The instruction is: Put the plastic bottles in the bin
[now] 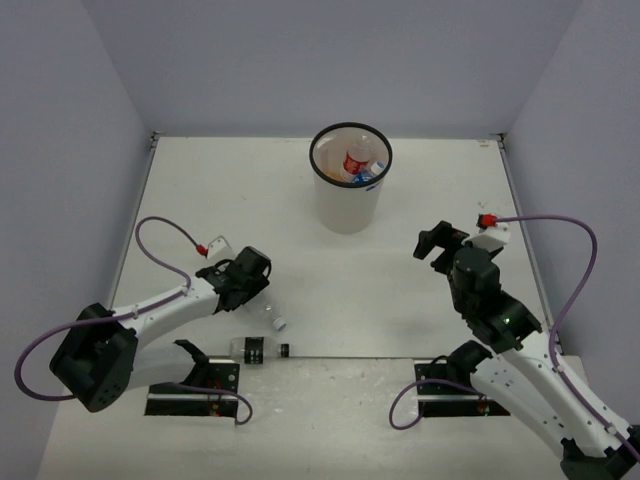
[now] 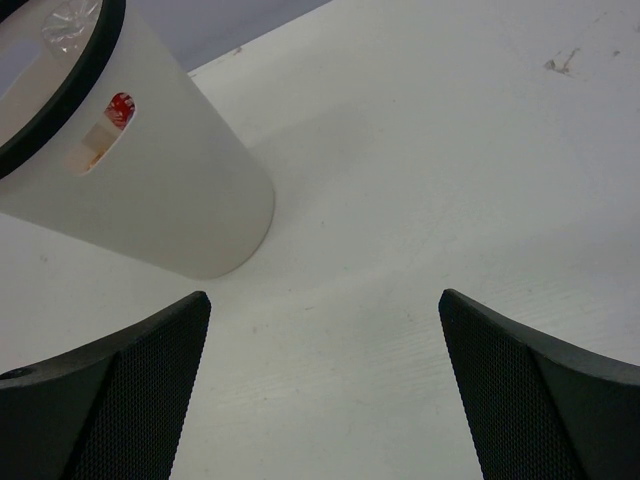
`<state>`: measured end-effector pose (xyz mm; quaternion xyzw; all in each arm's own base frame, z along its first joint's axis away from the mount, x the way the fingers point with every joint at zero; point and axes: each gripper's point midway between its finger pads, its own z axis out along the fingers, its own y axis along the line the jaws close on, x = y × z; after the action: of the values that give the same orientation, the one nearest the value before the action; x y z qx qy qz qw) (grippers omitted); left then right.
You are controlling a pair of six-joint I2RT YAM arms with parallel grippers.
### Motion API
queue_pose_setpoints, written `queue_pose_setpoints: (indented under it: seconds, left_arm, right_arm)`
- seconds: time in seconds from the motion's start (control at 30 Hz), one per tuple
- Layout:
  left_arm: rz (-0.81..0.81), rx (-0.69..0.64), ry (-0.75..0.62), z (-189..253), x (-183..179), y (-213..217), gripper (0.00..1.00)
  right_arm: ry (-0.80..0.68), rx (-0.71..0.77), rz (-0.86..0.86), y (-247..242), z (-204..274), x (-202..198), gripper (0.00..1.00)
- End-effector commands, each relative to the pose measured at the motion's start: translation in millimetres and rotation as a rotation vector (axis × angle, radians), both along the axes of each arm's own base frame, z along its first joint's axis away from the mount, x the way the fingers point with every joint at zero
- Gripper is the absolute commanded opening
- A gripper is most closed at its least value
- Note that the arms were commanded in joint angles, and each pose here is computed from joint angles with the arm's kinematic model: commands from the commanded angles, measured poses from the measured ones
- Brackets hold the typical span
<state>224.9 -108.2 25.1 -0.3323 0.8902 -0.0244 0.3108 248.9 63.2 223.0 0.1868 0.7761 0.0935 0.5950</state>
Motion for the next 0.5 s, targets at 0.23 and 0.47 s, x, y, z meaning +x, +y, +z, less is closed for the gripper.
queue_pose_setpoints:
  seconds: [0.23, 0.47]
  left_arm:
    - [0.020, -0.009, -0.301, 103.6, 85.3, -28.6, 0.30]
    - [-0.217, -0.063, -0.676, 259.9, 141.2, -76.8, 0.24]
  right_arm:
    - [-0.014, 0.004, -0.007, -4.7, -2.9, -4.8, 0.99]
    - [-0.025, 0.004, 0.002, -6.3, -2.6, -8.2, 0.99]
